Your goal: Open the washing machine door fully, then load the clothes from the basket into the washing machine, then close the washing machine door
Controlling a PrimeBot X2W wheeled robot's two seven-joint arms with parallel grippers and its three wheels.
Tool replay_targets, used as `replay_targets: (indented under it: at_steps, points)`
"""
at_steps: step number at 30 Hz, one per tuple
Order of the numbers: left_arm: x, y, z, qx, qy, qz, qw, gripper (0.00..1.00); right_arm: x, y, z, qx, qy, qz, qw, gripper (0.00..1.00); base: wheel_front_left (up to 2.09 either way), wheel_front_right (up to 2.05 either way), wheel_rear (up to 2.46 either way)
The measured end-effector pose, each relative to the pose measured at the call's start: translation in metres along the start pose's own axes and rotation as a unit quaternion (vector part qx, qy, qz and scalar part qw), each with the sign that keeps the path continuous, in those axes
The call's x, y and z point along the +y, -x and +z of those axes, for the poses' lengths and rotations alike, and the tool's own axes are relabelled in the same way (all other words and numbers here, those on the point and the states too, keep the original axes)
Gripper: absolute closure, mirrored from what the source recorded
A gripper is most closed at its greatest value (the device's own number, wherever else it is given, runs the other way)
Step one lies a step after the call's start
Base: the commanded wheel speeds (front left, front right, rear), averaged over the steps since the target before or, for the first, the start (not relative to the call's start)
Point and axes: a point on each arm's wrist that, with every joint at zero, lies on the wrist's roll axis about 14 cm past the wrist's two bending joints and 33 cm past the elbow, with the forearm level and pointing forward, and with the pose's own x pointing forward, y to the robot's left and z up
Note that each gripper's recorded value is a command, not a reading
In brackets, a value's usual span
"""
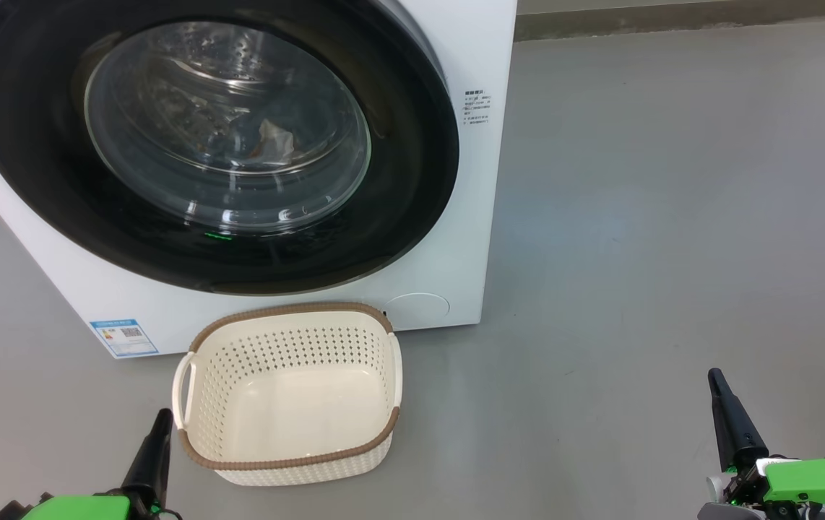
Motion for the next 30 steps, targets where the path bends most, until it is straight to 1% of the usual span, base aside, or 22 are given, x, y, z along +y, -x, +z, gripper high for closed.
replay_targets:
  at_steps: [30]
  points:
    - [0.0, 0.0, 0.0, 0.0, 0.0, 0.0, 1.0, 1.0, 0.0, 0.0, 0.0, 0.0, 0.0, 0.0, 1.0, 1.0, 0.0, 0.0, 0.0]
